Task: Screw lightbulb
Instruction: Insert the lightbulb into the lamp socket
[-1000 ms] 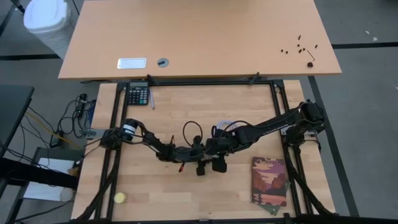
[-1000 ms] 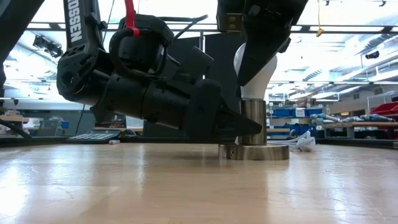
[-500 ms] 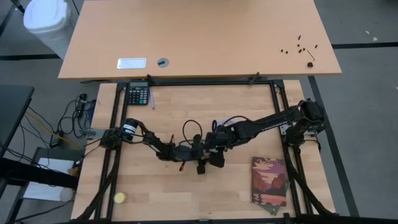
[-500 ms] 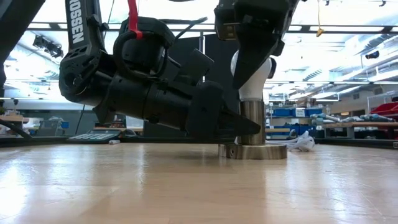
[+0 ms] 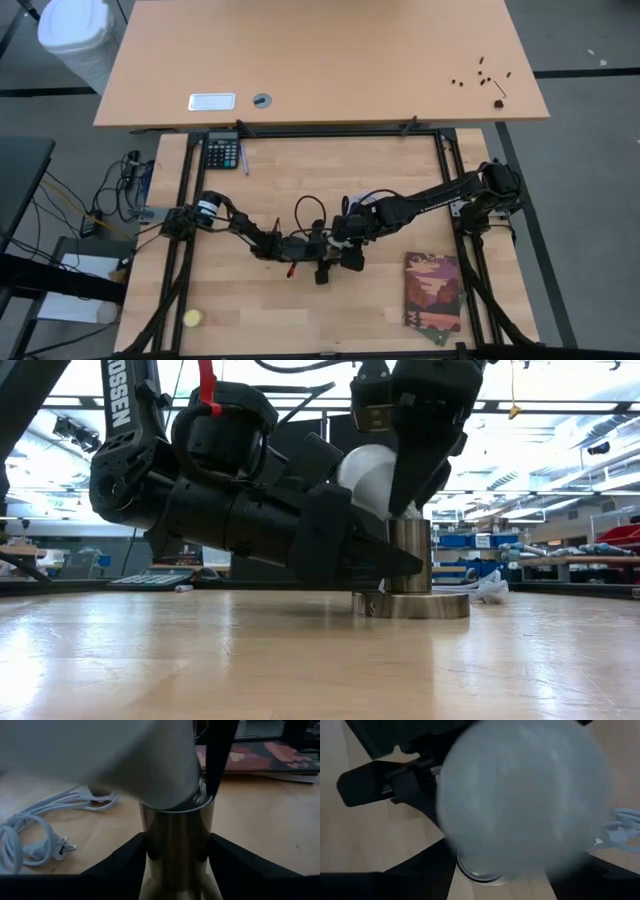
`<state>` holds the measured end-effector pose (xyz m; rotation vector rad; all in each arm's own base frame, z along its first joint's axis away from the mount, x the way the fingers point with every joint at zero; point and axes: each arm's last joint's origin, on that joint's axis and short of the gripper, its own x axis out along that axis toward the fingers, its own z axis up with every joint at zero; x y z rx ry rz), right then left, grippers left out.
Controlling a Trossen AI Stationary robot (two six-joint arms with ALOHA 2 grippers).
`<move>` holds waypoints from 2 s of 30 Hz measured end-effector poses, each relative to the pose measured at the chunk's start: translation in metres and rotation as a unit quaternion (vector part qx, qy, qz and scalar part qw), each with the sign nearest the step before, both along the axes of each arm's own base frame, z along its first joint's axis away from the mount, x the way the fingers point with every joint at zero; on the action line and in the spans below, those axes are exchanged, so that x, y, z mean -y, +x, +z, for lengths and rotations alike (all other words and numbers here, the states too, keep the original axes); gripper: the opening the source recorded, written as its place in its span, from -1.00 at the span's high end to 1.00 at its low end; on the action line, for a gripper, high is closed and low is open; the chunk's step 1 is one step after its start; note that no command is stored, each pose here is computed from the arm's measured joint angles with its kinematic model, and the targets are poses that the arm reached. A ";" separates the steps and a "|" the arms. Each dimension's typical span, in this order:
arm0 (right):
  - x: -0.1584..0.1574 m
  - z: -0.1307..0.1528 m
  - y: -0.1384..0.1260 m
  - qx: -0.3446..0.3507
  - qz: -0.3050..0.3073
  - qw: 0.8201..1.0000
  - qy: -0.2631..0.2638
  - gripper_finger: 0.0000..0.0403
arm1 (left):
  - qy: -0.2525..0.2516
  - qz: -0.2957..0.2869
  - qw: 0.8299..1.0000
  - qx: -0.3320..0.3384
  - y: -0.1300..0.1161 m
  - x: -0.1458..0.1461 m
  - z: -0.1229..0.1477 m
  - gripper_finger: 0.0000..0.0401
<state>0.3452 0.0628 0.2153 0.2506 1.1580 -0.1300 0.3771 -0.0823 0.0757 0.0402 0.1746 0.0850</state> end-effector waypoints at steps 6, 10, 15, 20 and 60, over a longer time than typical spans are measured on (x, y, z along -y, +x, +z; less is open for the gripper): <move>-0.005 0.000 -0.001 0.001 0.006 1.000 -0.003 -0.39 | 0.000 0.004 1.000 0.000 0.000 -0.001 0.000 -0.04; -0.009 0.000 -0.002 0.004 0.008 1.000 -0.012 -0.39 | 0.001 0.006 1.000 -0.001 0.000 -0.001 0.000 -0.04; -0.010 0.001 0.001 0.017 -0.005 1.000 -0.023 -0.33 | 0.002 0.009 1.000 -0.003 0.000 -0.001 -0.001 -0.04; -0.011 -0.007 0.004 0.011 -0.005 1.000 -0.025 -0.14 | 0.002 0.009 1.000 -0.003 0.000 -0.001 -0.001 -0.04; -0.013 -0.010 -0.005 -0.033 -0.009 0.998 -0.045 0.38 | 0.056 0.050 0.997 -0.014 -0.021 -0.009 0.011 -0.04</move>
